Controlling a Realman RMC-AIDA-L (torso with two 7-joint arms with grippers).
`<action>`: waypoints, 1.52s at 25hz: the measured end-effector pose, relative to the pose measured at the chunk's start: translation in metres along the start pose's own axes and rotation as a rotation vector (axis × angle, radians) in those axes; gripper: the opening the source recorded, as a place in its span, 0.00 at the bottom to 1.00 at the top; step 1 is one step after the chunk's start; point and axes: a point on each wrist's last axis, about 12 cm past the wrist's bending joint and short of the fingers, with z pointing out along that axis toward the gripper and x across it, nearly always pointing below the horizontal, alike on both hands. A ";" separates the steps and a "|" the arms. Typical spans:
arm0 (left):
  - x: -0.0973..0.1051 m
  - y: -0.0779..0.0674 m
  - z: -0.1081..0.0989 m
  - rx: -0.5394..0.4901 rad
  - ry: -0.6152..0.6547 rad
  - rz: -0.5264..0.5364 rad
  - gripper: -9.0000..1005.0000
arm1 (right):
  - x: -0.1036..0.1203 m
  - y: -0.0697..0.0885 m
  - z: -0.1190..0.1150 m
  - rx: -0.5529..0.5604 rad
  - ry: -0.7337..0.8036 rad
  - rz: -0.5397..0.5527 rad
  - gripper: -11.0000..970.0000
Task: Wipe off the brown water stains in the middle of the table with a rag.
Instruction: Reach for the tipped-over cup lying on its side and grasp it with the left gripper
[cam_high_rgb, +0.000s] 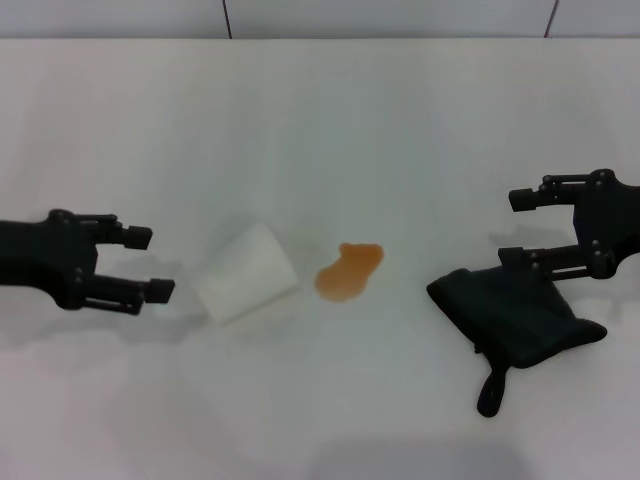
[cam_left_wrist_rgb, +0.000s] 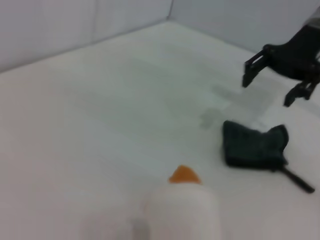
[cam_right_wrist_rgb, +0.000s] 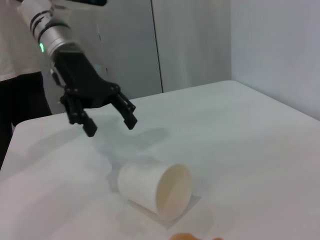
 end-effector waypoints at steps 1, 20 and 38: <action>-0.011 0.005 -0.003 -0.015 0.066 -0.023 0.87 | 0.000 0.000 0.000 0.000 0.000 -0.002 0.79; -0.098 0.018 0.031 -0.054 0.438 0.024 0.88 | -0.004 0.000 0.007 -0.012 -0.009 -0.024 0.79; -0.107 0.008 0.076 -0.071 0.569 0.089 0.87 | -0.009 -0.001 0.012 -0.019 -0.015 -0.036 0.79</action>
